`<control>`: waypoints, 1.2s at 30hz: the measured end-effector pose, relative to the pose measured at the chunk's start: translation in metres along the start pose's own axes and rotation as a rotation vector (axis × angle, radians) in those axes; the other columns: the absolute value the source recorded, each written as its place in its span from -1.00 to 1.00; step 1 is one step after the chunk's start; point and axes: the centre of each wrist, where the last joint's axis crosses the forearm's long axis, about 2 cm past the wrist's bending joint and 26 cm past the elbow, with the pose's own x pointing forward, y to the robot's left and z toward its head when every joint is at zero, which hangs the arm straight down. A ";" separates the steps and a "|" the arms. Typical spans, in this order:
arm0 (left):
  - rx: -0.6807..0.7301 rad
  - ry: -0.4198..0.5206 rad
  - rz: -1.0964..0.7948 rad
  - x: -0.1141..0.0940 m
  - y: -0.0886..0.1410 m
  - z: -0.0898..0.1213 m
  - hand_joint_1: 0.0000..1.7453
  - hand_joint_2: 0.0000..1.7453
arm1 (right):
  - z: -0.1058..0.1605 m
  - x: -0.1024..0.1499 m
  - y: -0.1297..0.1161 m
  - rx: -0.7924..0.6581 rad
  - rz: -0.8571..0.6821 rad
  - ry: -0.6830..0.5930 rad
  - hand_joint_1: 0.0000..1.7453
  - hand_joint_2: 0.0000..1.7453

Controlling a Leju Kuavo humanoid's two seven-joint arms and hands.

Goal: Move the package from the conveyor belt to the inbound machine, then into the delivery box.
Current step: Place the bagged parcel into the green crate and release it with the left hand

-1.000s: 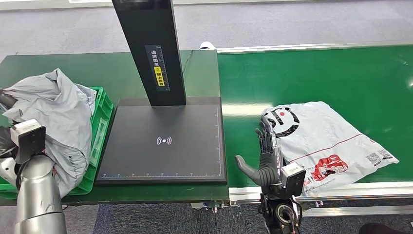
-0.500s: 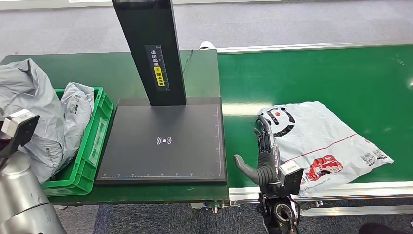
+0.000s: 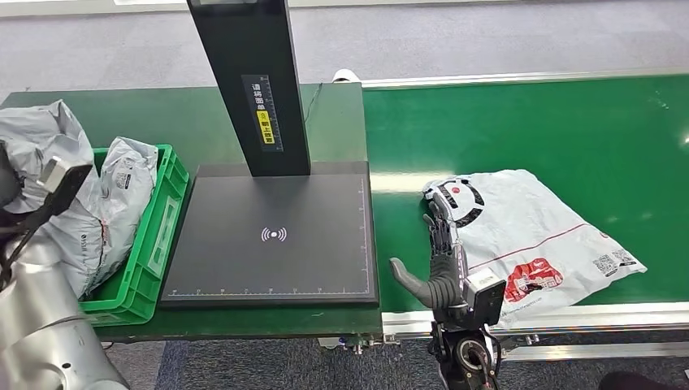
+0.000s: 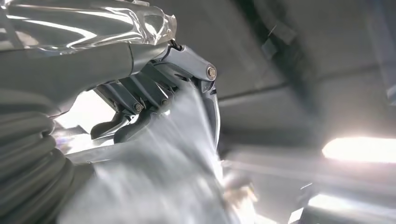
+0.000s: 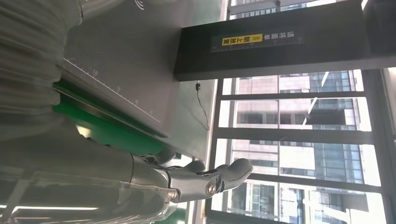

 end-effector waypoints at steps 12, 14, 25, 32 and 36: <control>-0.422 0.163 0.101 0.035 -0.066 0.025 0.39 1.00 | 0.002 0.002 -0.003 -0.010 0.008 0.006 -1.00 1.00; -0.489 0.157 0.129 0.042 -0.072 0.033 -0.61 1.00 | 0.002 0.002 -0.003 -0.009 0.009 0.007 -1.00 1.00; -0.894 0.127 -0.091 0.058 -0.092 0.049 -1.00 1.00 | 0.000 0.003 -0.005 -0.009 0.017 0.015 -1.00 1.00; -0.858 0.134 -0.168 0.057 -0.093 0.044 -1.00 1.00 | -0.002 0.003 -0.007 -0.004 0.020 0.024 -1.00 1.00; -0.686 0.116 -0.162 0.047 -0.088 0.043 -1.00 1.00 | -0.001 0.003 -0.007 -0.002 0.023 0.032 -1.00 1.00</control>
